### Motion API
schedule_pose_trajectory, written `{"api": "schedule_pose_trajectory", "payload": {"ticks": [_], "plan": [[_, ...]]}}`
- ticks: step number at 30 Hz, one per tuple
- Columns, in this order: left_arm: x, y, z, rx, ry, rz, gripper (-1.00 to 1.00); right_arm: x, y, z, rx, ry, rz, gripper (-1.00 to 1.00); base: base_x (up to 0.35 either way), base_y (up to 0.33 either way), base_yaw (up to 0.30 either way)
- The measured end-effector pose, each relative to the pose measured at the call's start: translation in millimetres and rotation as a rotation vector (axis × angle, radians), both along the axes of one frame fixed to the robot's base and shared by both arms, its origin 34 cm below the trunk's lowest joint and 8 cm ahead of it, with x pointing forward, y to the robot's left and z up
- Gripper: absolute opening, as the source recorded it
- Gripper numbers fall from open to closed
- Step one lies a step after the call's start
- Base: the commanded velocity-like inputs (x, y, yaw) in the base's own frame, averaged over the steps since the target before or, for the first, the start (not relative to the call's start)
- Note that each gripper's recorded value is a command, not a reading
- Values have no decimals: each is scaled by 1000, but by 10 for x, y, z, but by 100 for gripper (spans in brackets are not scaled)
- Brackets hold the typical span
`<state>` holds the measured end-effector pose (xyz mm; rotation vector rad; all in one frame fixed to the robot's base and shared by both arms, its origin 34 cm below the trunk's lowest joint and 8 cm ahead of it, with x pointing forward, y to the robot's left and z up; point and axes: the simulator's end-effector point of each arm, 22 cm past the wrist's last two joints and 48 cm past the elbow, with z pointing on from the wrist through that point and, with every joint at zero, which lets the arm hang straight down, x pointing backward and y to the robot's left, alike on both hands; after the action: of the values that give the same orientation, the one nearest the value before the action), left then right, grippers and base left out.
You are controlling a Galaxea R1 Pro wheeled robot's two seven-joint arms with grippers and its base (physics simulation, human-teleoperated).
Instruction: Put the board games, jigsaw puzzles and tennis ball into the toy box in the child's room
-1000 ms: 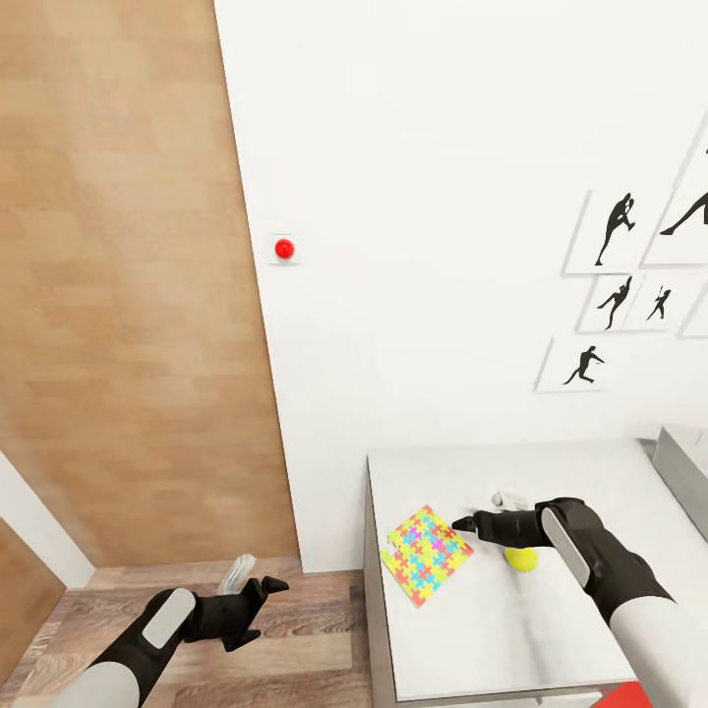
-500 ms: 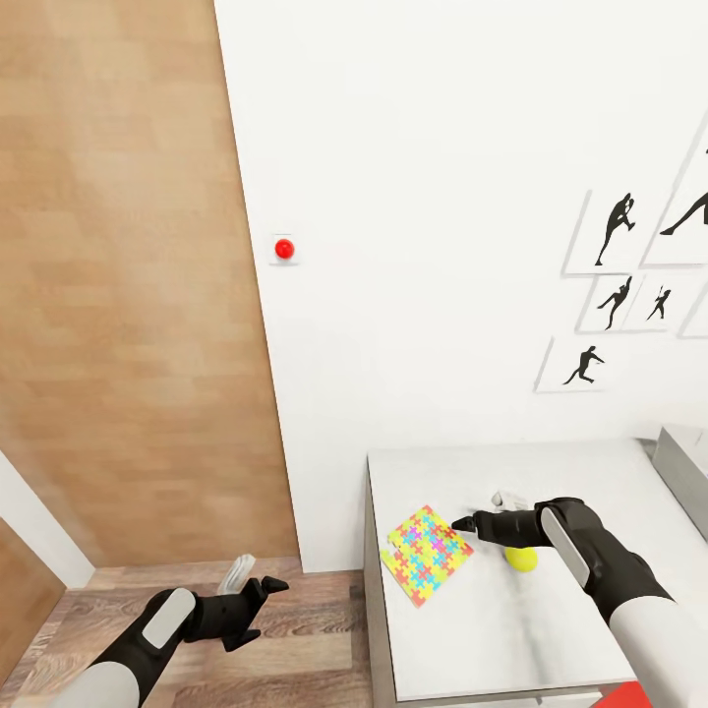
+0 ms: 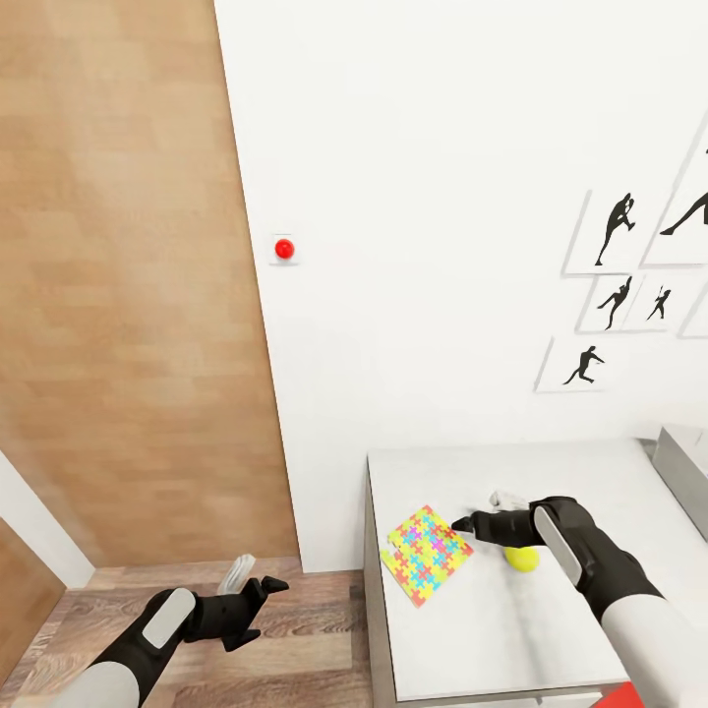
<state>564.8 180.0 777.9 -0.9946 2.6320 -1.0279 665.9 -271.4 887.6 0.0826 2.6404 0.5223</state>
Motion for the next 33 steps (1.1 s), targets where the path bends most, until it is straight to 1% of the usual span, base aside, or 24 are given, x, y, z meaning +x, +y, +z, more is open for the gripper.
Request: {"api": "schedule_pose_trajectory", "payload": {"ticks": [2, 3, 5, 8, 11, 16, 33], "plan": [[0, 0, 0, 0, 0, 0, 100, 9, -12, -34, -31, 6, -14, 100, 0, 0, 0], [0, 0, 0, 0, 0, 0, 100, 9, -13, -34, -32, 6, -15, 100, 0, 0, 0], [-2, 0, -1, 0, 0, 0, 100, 16, -19, -57, -53, 9, -25, 100, 0, 0, 0], [-3, 0, -2, 0, 1, 0, 100, 33, -25, -64, -68, 5, -33, 100, 0, 0, 0], [-1, 0, 0, 0, 0, 0, 100, 49, -28, -61, -74, -1, -37, 100, 0, 0, 0], [1, -4, 2, 0, -1, 0, 100, 116, -37, -33, -87, -32, -46, 100, 0, 0, 0], [-12, -5, -29, 0, 6, -1, 100, 234, -17, 70, -96, -80, -46, 100, 0, 0, 0]]}}
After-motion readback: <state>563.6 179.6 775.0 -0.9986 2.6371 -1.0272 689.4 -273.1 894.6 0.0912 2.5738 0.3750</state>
